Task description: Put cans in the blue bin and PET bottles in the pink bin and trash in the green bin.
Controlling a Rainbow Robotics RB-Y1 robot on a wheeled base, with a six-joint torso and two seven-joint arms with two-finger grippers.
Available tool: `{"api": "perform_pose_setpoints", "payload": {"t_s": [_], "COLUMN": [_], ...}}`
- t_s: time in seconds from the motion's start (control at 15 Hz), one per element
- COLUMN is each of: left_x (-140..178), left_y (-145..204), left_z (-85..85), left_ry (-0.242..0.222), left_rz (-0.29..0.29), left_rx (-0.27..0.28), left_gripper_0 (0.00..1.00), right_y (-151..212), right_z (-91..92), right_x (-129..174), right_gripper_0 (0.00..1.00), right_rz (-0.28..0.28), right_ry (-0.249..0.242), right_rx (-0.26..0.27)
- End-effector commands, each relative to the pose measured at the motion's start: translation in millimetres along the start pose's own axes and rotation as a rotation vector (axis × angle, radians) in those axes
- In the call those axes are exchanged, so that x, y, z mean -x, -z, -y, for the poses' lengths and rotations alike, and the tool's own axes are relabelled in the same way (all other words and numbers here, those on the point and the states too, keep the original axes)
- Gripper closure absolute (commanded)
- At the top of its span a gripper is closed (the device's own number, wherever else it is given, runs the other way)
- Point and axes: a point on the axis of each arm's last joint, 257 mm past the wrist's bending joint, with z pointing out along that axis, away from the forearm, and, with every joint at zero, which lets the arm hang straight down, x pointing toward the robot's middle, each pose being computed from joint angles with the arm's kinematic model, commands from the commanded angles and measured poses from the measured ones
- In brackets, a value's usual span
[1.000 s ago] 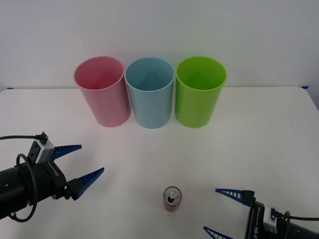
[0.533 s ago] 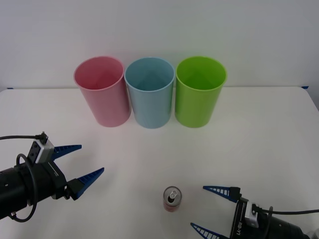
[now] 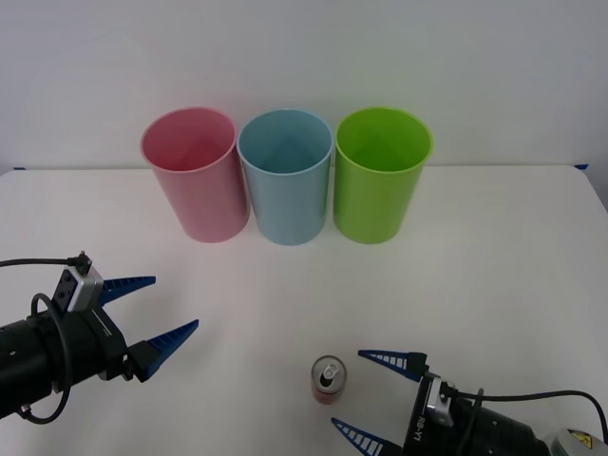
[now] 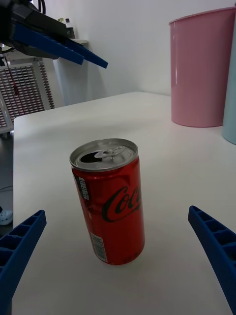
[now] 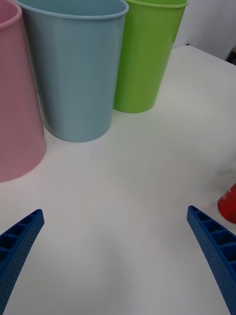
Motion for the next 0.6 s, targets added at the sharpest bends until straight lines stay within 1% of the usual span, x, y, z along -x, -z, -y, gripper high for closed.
{"api": "perform_pose_setpoints", "payload": {"t_s": [0.07, 0.33, 0.6], "left_x": [0.0, 0.0, 0.0], "left_y": [0.0, 0.0, 0.0], "left_z": [0.0, 0.0, 0.0], "left_ry": [0.0, 0.0, 0.0], "left_rz": [0.0, 0.0, 0.0], "left_rx": [0.0, 0.0, 0.0], "left_gripper_0": [0.0, 0.0, 0.0], "right_y": [-12.8, -29.9, -47.2], "right_z": [-3.6, -6.3, -7.4], "right_x": [0.0, 0.5, 0.4], "right_gripper_0": [0.0, 0.0, 0.0], "right_rz": [0.004, 0.008, 0.004], "right_ry": [-0.002, -0.003, 0.009], "right_rx": [-0.002, -0.012, -0.021]}}
